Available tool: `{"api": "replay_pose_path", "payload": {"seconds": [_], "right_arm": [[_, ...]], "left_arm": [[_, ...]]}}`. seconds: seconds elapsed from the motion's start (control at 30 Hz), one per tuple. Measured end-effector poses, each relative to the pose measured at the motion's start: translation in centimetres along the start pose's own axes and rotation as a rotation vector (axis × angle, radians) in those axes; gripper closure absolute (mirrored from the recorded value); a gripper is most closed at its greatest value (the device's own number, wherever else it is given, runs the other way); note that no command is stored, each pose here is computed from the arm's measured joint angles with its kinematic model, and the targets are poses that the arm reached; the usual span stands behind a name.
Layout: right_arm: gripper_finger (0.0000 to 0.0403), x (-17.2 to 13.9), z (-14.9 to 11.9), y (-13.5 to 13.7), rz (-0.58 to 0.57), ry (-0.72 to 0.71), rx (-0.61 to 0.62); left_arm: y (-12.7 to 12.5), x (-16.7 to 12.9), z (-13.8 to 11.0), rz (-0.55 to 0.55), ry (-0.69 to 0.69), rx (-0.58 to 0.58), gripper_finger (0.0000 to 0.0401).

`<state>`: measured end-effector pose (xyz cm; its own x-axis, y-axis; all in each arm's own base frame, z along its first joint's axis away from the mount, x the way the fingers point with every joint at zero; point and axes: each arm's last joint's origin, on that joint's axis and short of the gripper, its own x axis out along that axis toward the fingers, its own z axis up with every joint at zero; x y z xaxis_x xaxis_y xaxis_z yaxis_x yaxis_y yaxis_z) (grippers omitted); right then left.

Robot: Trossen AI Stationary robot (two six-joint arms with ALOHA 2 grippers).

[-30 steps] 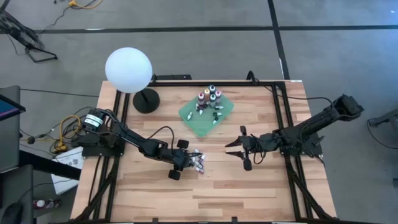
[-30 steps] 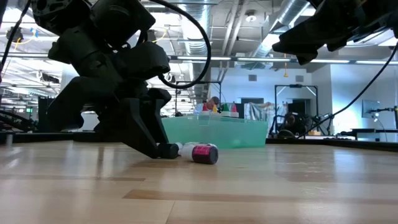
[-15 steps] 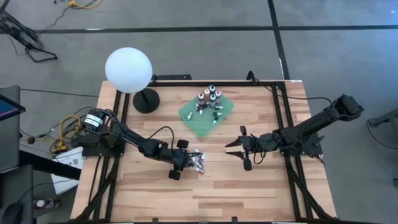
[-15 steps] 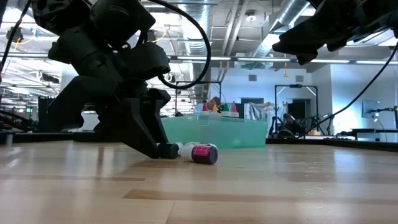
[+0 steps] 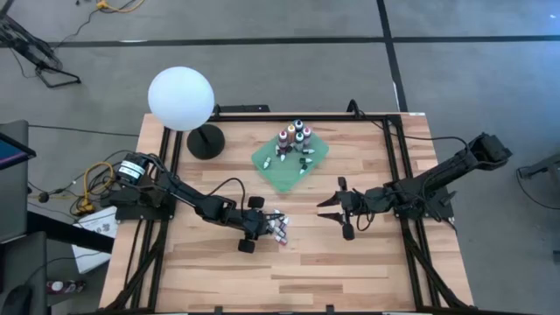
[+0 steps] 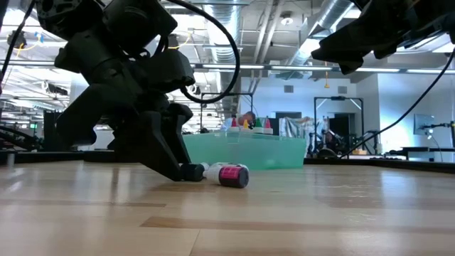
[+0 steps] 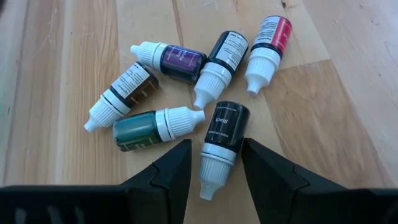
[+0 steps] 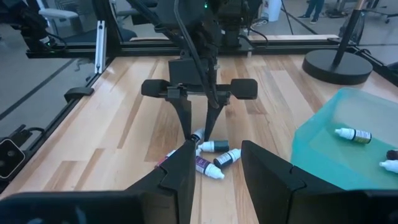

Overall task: Pick & Place food coloring
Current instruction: Put the black food coloring bottle into the green bin

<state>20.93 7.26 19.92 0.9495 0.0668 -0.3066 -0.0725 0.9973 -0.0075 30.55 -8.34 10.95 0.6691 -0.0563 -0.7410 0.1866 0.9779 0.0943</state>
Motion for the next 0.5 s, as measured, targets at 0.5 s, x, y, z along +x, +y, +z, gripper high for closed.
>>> {"api": "replay_pose_path", "payload": {"seconds": [0.5], "right_arm": [[0.0282,0.0,0.0,0.0,0.0,0.0,0.001]], "left_arm": [[-0.09,0.0,-0.01,-0.014,-0.001,0.023,0.0262]]}}
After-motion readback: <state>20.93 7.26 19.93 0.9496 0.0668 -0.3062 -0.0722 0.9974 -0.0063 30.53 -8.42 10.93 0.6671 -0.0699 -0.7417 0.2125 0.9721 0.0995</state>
